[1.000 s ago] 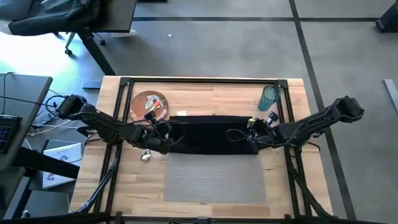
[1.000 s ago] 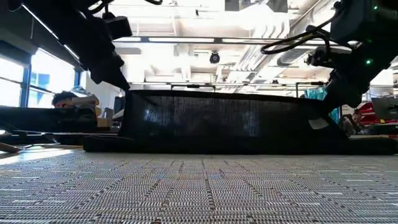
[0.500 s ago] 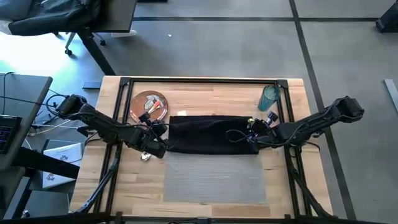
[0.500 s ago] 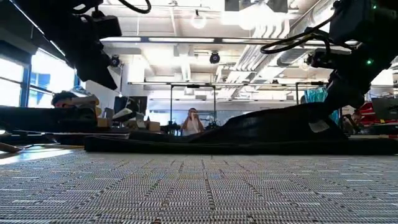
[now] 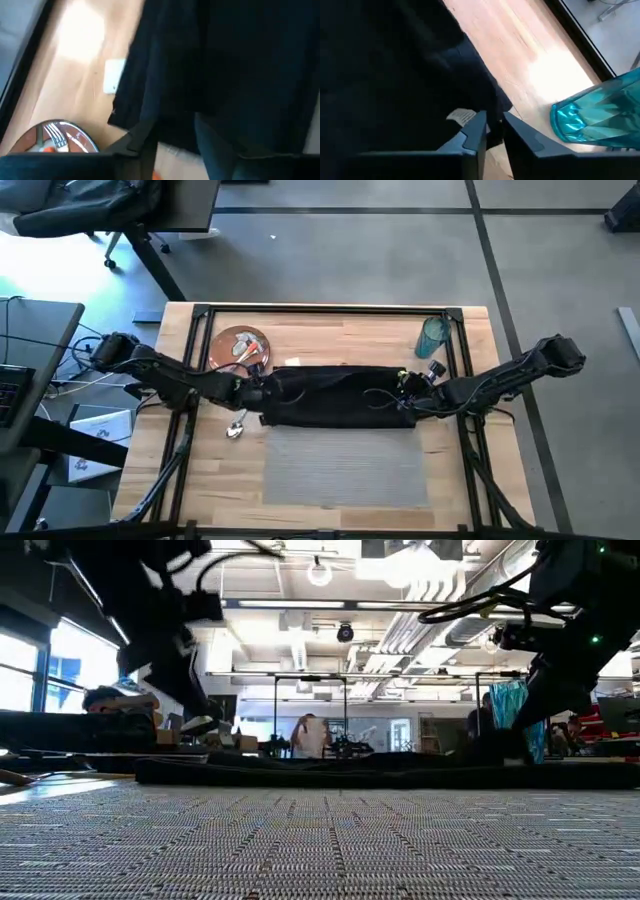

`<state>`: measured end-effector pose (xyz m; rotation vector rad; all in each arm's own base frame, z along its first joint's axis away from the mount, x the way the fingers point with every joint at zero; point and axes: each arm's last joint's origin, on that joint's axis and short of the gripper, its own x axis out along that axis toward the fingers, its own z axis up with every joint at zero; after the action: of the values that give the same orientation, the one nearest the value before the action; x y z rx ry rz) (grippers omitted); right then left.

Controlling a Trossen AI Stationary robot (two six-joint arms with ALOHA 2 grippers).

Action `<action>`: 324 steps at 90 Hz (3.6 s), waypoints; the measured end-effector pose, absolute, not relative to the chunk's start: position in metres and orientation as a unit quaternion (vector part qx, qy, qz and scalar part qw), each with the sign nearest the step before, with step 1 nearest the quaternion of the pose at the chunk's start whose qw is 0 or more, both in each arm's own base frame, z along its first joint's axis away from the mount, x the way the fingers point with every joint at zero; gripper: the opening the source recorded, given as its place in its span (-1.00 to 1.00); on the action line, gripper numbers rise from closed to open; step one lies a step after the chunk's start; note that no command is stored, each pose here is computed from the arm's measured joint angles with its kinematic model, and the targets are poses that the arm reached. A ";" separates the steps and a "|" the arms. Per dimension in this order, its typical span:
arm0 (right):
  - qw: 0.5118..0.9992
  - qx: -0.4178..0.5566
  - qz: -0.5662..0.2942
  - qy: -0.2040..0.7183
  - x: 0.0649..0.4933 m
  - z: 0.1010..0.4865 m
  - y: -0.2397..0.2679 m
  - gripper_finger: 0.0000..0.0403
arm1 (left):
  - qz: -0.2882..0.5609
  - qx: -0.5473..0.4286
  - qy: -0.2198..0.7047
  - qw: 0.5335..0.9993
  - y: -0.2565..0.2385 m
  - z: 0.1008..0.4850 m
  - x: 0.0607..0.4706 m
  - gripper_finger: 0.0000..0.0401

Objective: Set table place
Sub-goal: Fold the black napkin

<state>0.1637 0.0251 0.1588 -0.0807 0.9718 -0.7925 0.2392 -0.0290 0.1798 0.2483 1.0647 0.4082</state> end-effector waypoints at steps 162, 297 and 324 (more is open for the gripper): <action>0.814 -0.001 -0.367 0.451 0.165 0.158 0.027 -0.58 | 0.385 0.043 0.464 0.797 0.036 0.139 0.253 -0.80; 0.874 0.082 -0.195 0.437 0.235 0.103 0.054 -0.58 | 0.400 0.132 0.440 0.793 0.029 0.171 0.267 -0.61; 0.888 0.067 -0.165 0.425 0.232 0.121 0.050 -0.58 | 0.286 -0.089 0.453 0.839 0.072 0.188 0.252 -0.44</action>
<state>0.2319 0.0501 0.1207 0.1383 0.8824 -0.3433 0.2523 0.0722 0.1877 -0.1882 0.9586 0.6055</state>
